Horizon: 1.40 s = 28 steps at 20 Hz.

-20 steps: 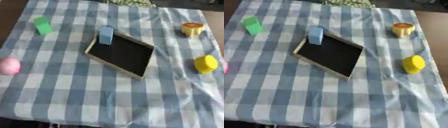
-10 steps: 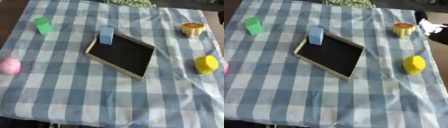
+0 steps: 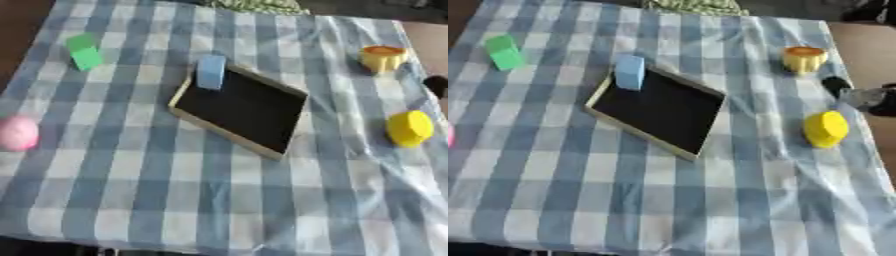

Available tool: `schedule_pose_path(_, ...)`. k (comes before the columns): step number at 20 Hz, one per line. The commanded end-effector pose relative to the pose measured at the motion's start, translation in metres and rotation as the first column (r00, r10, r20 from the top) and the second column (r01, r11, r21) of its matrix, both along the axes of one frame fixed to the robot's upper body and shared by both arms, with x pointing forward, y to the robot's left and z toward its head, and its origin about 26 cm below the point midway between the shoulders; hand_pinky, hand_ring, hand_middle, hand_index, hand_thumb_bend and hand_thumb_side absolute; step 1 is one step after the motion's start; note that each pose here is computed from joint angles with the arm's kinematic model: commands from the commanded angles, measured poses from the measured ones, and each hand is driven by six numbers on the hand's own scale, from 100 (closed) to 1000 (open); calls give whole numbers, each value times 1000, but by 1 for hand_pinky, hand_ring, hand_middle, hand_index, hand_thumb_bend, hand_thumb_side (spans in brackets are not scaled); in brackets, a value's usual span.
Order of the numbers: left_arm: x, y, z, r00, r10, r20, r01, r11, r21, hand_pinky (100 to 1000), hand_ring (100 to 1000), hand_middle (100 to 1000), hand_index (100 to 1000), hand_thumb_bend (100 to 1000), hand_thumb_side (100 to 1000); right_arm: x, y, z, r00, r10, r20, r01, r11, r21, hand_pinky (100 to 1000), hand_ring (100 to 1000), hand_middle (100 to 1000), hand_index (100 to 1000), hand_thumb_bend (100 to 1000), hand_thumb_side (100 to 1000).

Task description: Pick up objects on the table and place them in the box.

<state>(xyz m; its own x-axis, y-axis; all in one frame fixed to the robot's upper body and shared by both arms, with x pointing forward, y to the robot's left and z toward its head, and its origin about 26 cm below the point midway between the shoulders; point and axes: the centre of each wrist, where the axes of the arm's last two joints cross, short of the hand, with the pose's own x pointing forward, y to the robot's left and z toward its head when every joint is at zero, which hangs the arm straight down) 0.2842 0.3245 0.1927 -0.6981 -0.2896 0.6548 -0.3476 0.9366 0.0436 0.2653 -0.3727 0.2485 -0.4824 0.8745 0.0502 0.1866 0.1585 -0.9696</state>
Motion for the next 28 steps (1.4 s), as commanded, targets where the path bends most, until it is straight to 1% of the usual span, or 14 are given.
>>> schedule_pose_path(1, -2, 3, 9, 1000, 6, 19, -6, 999, 37, 889, 797, 755, 854, 103, 590, -1, 0, 28, 997, 15, -71, -23, 992, -121, 875, 904, 803, 874, 434, 318)
schedule_pose_path(3, -3, 3, 8, 1000, 7, 16, -8, 999, 37, 889, 797, 756, 855, 102, 592, -1, -2, 41, 988, 19, -151, -41, 989, -145, 881, 915, 807, 872, 471, 236)
schedule_pose_path(4, -3, 3, 8, 1000, 7, 16, -8, 999, 37, 889, 797, 756, 855, 102, 593, -2, -2, 44, 983, 22, -184, -51, 987, -152, 883, 918, 808, 871, 477, 206)
schedule_pose_path(7, -3, 3, 8, 1000, 6, 13, -6, 999, 36, 889, 797, 756, 855, 101, 594, -3, -4, 46, 967, 23, -256, -68, 983, -168, 887, 925, 810, 869, 491, 146)
schedule_pose_path(8, -3, 3, 8, 1000, 5, 13, -5, 999, 35, 889, 797, 756, 855, 100, 594, -3, -4, 46, 962, 19, -273, -69, 982, -174, 889, 928, 814, 868, 508, 113)
schedule_pose_path(10, -2, 2, 8, 1000, 1, 12, -2, 999, 35, 889, 797, 756, 855, 100, 595, -3, -4, 44, 955, 10, -298, -67, 981, -184, 890, 930, 813, 868, 516, 100)
schedule_pose_path(13, -2, 2, 8, 1000, -1, 10, 1, 999, 32, 889, 797, 756, 855, 100, 596, -2, -3, 41, 947, -3, -323, -62, 980, -191, 889, 930, 808, 866, 525, 100)
schedule_pose_path(17, -2, 1, 7, 1000, -5, 7, 5, 1000, 29, 890, 798, 756, 855, 100, 597, -1, -2, 35, 938, -8, -346, -55, 984, -169, 886, 929, 797, 857, 516, 100)
schedule_pose_path(21, -2, 0, 7, 1000, -9, 5, 9, 1000, 26, 890, 798, 757, 856, 100, 596, 3, -4, 26, 929, -24, -370, -38, 986, -159, 884, 927, 792, 855, 526, 100)
schedule_pose_path(23, -2, -1, 7, 1000, -11, 3, 11, 1000, 23, 890, 798, 757, 855, 100, 598, 7, -6, 20, 925, -33, -379, -29, 987, -156, 882, 924, 785, 852, 508, 100)
schedule_pose_path(25, -1, -2, 6, 1000, -14, 0, 14, 1000, 20, 890, 798, 757, 855, 100, 599, 10, -8, 14, 924, -43, -380, -15, 989, -148, 877, 914, 771, 844, 481, 100)
schedule_pose_path(27, -1, -2, 6, 1000, -17, -3, 17, 1000, 18, 890, 798, 757, 855, 100, 600, 14, -10, 9, 929, -63, -366, 10, 990, -143, 872, 903, 756, 839, 449, 112)
schedule_pose_path(28, -1, -2, 6, 1000, -18, -4, 18, 1000, 17, 890, 798, 757, 855, 100, 599, 16, -12, 6, 931, -76, -356, 26, 989, -144, 868, 891, 750, 833, 454, 112)
